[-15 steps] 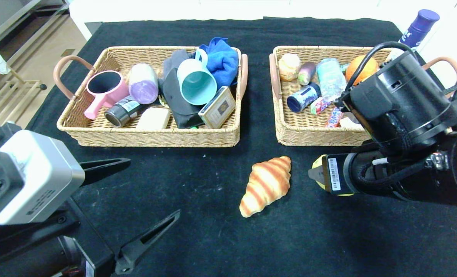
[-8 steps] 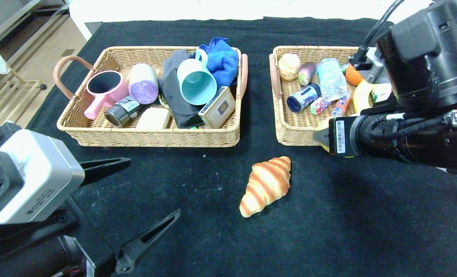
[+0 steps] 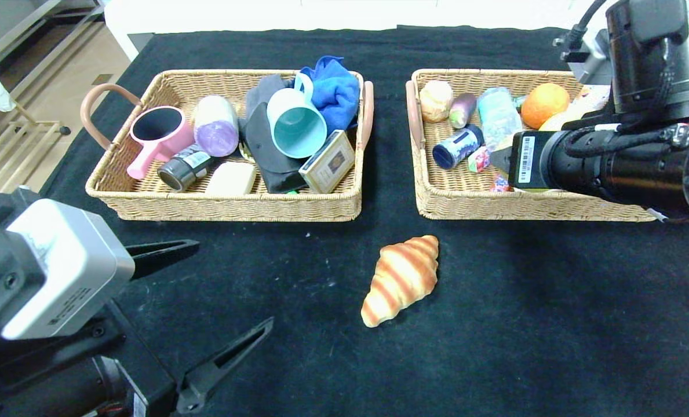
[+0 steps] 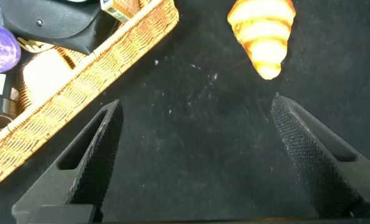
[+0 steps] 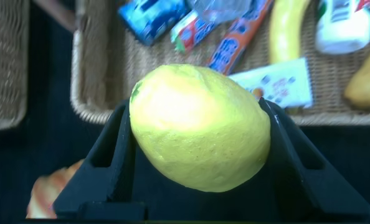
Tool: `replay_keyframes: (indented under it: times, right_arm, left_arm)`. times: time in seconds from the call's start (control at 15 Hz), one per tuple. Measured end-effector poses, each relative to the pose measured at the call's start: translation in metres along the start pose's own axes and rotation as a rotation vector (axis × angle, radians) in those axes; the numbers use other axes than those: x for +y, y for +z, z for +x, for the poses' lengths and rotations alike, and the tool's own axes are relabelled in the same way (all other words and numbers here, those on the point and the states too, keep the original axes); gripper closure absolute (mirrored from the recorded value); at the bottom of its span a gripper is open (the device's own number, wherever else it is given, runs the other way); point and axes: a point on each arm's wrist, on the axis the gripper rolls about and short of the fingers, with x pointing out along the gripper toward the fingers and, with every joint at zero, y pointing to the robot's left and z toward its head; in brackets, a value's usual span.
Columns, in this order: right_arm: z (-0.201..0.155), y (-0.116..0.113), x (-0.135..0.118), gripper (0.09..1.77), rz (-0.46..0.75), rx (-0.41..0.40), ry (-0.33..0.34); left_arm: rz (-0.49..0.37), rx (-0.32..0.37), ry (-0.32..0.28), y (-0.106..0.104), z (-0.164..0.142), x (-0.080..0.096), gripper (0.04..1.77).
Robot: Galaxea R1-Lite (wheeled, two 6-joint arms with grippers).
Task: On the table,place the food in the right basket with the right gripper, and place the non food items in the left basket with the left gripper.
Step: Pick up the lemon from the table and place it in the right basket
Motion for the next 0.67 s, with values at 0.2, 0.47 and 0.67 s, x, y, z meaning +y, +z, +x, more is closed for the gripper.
replay_keyframes:
  times: [0.2,0.47,0.67]
  right_arm:
    - [0.013,0.005,-0.012,0.62,0.016,-0.063,-0.043]
    - [0.028,0.008,-0.019,0.62,0.023,-0.156,-0.072]
    - [0.04,0.008,-0.023,0.62,0.02,-0.195,-0.099]
  left_arm:
    - [0.002,0.006,-0.004,-0.001,0.002,-0.001,0.09]
    - [0.004,0.013,-0.006,-0.002,0.004,-0.002,0.09]
    - [0.005,0.013,-0.007,-0.002,0.004,-0.002,0.09]
